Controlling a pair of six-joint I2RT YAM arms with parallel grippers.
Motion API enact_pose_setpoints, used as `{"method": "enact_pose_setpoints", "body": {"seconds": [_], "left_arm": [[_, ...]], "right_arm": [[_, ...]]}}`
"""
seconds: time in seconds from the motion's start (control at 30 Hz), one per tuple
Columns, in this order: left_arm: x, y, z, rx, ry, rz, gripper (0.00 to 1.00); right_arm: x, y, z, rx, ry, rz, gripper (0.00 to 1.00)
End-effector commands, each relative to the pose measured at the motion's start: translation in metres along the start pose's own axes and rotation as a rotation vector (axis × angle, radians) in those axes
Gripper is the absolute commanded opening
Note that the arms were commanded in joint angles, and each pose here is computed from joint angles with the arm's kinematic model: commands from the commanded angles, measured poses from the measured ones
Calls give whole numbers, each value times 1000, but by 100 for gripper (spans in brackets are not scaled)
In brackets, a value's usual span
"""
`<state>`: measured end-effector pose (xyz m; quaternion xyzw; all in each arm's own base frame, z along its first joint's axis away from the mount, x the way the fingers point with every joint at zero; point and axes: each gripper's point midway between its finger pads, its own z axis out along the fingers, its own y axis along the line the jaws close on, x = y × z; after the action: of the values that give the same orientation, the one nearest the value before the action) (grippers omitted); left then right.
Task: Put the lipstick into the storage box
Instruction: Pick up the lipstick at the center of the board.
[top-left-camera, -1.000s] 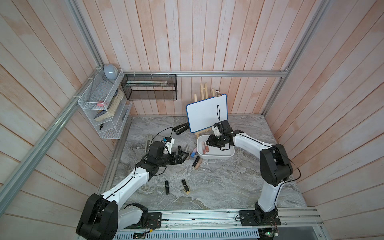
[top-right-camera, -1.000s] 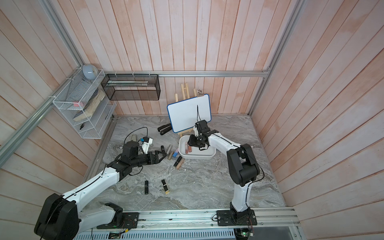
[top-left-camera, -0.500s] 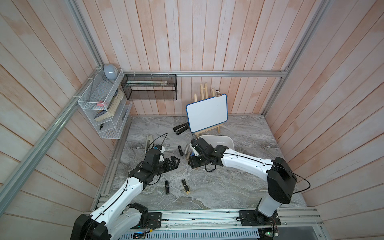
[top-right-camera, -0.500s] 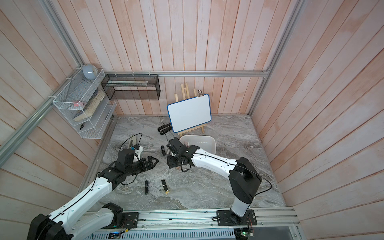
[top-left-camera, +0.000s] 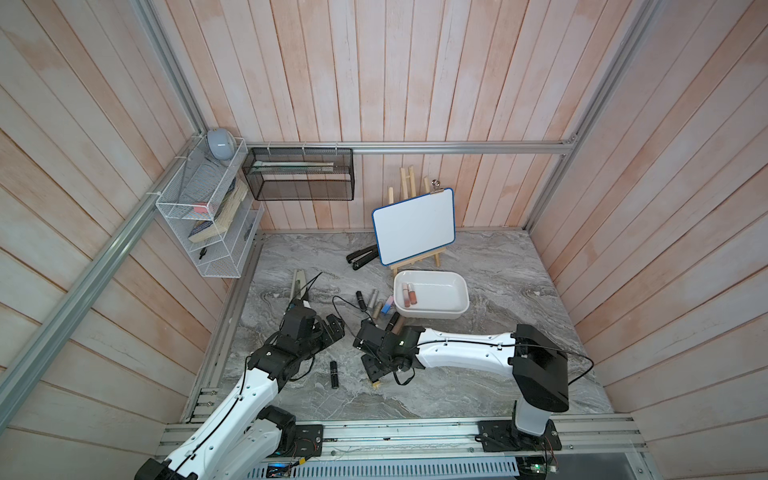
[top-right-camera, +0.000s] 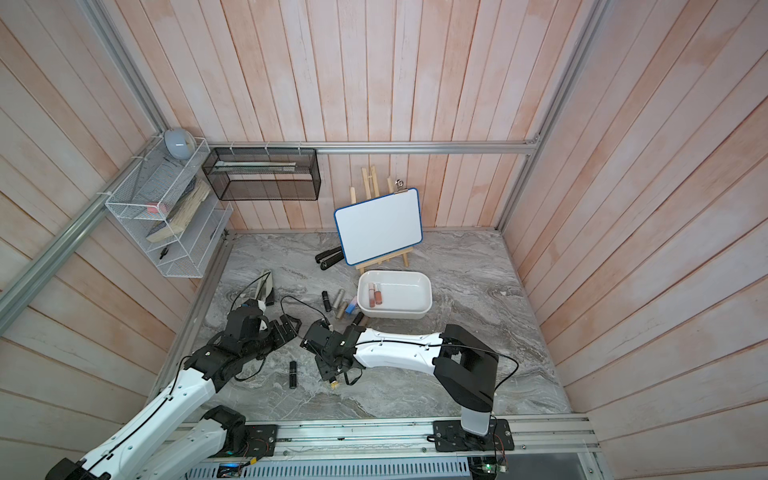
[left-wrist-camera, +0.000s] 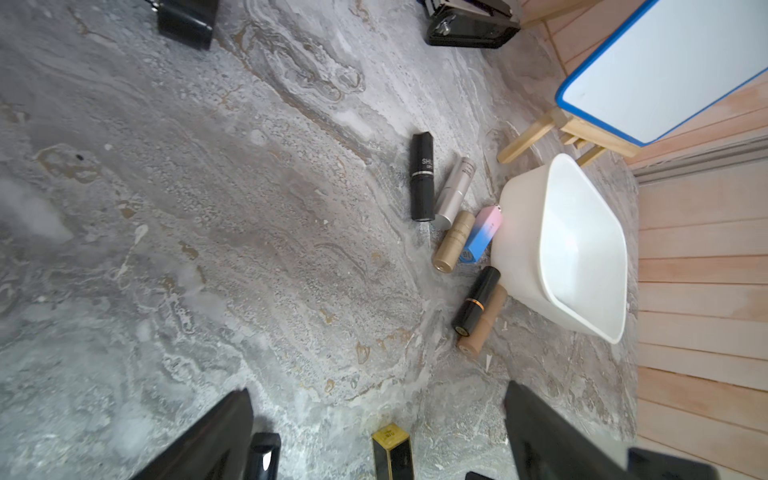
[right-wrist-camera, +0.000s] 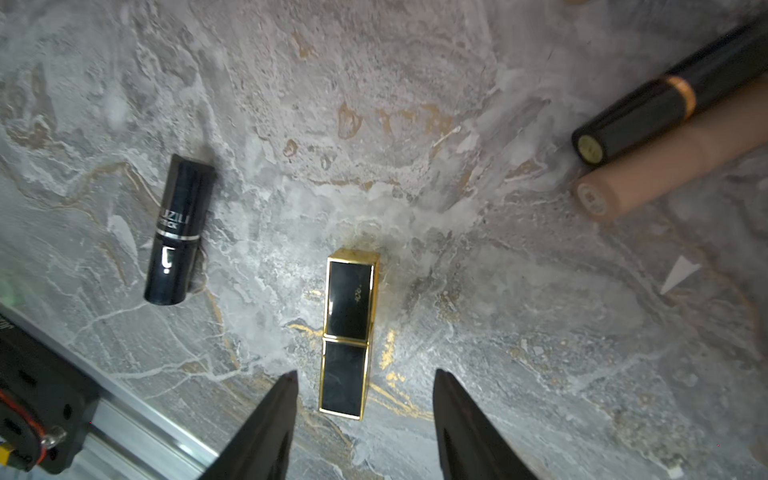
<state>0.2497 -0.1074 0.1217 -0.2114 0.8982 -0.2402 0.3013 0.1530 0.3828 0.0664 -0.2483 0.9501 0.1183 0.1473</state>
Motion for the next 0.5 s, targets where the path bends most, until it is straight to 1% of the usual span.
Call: {"method": "enact_pose_setpoints", "body": {"seconds": [0.0, 0.17, 0.47], "left_arm": [[-1, 18, -1, -66, -33, -67, 100], [-2, 27, -5, -105, -55, -85, 100], [-2, 30, -5, -109, -61, -85, 100]], "right_arm": [[1, -3, -1, 45, -1, 6, 57], [10, 2, 6, 29, 20, 4, 57], [12, 11, 20, 12, 35, -3, 56]]}}
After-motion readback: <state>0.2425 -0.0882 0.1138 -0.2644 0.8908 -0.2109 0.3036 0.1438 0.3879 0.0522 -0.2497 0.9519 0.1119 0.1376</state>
